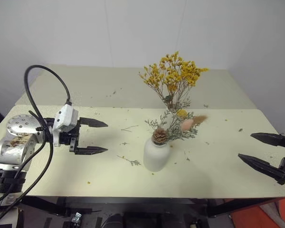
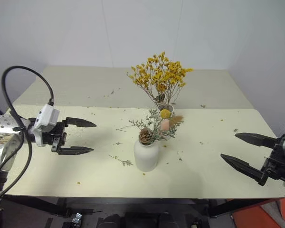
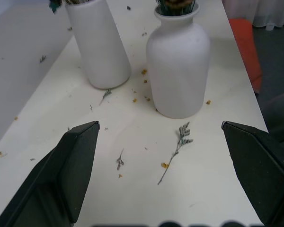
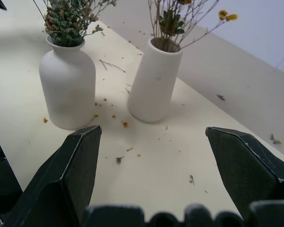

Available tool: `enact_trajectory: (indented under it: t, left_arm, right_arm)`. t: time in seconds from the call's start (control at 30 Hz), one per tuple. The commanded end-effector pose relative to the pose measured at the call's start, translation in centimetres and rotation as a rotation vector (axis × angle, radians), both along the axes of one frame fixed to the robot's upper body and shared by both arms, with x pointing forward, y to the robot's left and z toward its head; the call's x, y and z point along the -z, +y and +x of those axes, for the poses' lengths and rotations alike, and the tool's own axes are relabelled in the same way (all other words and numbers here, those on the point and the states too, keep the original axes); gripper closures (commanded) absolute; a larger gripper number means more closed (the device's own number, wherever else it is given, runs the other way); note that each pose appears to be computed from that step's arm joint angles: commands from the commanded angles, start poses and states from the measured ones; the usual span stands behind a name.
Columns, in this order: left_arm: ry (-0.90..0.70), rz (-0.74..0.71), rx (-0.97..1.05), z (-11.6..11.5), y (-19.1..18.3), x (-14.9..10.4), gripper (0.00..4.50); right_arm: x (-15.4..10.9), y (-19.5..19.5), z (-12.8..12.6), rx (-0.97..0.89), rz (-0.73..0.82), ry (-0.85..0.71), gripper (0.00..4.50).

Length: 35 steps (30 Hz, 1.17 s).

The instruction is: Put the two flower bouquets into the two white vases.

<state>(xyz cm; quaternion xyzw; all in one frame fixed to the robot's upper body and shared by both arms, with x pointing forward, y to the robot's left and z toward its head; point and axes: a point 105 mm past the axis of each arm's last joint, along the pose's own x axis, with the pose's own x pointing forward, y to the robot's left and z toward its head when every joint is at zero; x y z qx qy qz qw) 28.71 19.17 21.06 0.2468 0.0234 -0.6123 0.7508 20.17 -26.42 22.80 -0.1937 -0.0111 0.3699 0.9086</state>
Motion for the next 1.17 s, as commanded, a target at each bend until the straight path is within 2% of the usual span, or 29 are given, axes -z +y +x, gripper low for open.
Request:
enact_trajectory:
  t: [0.03,0.87,1.17]
  left_arm:
    - [-0.038,-0.007,-0.014,-0.25,0.35,-0.93,0.00]
    - [-0.056,-0.027,-0.039,-0.28,0.53,-1.17,0.00]
    - [-0.063,-0.033,-0.038,-0.22,0.62,-1.35,0.00]
  right_arm:
    - [-0.91,-0.29,-0.47,0.014,-0.006,-0.030,0.32]
    - [-0.64,0.06,-0.38,-0.003,-0.004,-0.015,0.32]
    - [-1.31,0.01,0.01,0.030,0.057,-0.023,0.32]
